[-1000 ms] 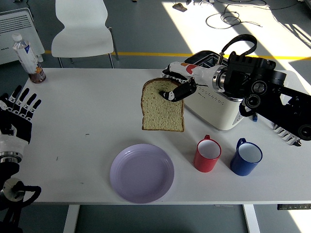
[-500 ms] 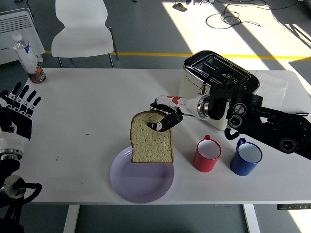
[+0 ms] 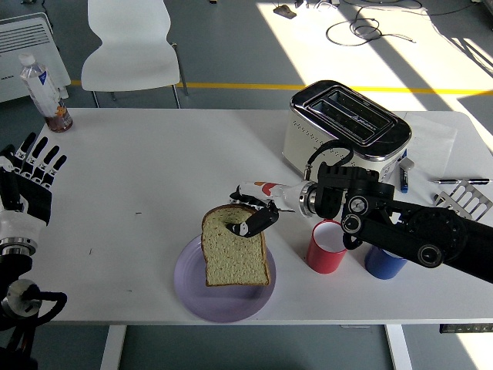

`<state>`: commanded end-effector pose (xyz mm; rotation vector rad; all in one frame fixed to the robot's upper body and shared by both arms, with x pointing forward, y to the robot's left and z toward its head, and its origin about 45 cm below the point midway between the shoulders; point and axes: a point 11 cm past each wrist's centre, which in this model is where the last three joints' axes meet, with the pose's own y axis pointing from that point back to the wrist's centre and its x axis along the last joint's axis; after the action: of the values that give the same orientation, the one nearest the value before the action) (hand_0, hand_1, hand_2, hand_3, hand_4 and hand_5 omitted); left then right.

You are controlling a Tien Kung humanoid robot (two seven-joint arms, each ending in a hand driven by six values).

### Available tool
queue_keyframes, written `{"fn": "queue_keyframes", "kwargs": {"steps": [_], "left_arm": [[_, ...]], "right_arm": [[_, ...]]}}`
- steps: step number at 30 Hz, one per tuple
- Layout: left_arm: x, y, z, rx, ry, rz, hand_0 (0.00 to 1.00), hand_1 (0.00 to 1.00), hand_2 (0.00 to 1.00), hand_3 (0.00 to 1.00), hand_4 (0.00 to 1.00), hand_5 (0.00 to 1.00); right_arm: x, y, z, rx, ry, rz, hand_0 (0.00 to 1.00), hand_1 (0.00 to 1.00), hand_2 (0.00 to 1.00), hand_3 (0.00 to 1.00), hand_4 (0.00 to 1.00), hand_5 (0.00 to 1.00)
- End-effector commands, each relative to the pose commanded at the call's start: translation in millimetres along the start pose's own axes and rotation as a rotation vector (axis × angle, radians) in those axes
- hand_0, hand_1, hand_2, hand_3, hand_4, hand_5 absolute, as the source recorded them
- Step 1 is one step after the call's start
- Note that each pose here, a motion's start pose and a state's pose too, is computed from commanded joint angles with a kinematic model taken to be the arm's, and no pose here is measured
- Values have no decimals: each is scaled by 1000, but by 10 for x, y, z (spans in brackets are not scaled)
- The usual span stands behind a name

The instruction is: Push plate across desktop,pick up the break from the machine,place the break in the plate

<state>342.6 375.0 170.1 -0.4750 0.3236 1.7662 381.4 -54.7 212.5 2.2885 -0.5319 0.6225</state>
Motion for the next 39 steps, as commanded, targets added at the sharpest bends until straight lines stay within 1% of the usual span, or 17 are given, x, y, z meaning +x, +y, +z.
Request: {"fn": "queue_keyframes", "kwargs": {"steps": [2,9,10,15,16,21,22,25,27,28,33,34,39], "left_arm": [[6,-1,1,0,-1,2,752,807,877,854,494,998],[22,14,-19,6,-3,6,751,806,875,854,491,998],[22,16,-23,7,-4,6,754,805,875,856,489,998],[16,23,-39,11,-7,3,754,805,875,856,489,998],[17,27,-46,13,-9,3,756,805,874,855,487,998],[44,62,-78,23,-14,7,756,805,874,855,487,998],[53,73,-91,27,-15,8,756,805,875,854,486,998],[60,86,-106,31,-17,9,756,805,875,854,486,998],[42,72,-96,27,-14,6,756,805,875,854,486,998],[38,71,-97,27,-14,5,757,805,874,854,483,998],[31,67,-100,25,-9,6,757,805,874,854,483,998],[39,65,-93,22,-8,10,757,805,874,854,487,998],[39,59,-92,20,-5,12,757,805,874,854,487,998]], "right_arm": [[-21,-4,-3,20,-7,-1,276,267,336,407,314,180],[-9,-11,48,59,-21,33,282,265,328,418,316,188],[-10,-12,52,63,-23,35,304,240,342,454,323,224],[-21,5,114,87,4,57,304,240,342,454,323,224],[-29,15,139,91,7,64,390,438,500,520,330,237],[-80,53,228,113,13,88,390,438,500,520,330,237],[-95,55,240,118,15,91,456,470,536,550,355,245],[-126,55,257,128,20,89,456,470,536,550,355,245],[-132,63,265,137,41,96,456,470,536,550,355,245],[-136,64,271,137,44,96,496,524,578,585,389,253],[-183,53,339,112,60,68,496,524,578,585,389,253],[-183,42,351,103,69,65,544,570,632,655,411,255],[-170,6,390,96,59,77,544,570,632,655,411,255]]}}
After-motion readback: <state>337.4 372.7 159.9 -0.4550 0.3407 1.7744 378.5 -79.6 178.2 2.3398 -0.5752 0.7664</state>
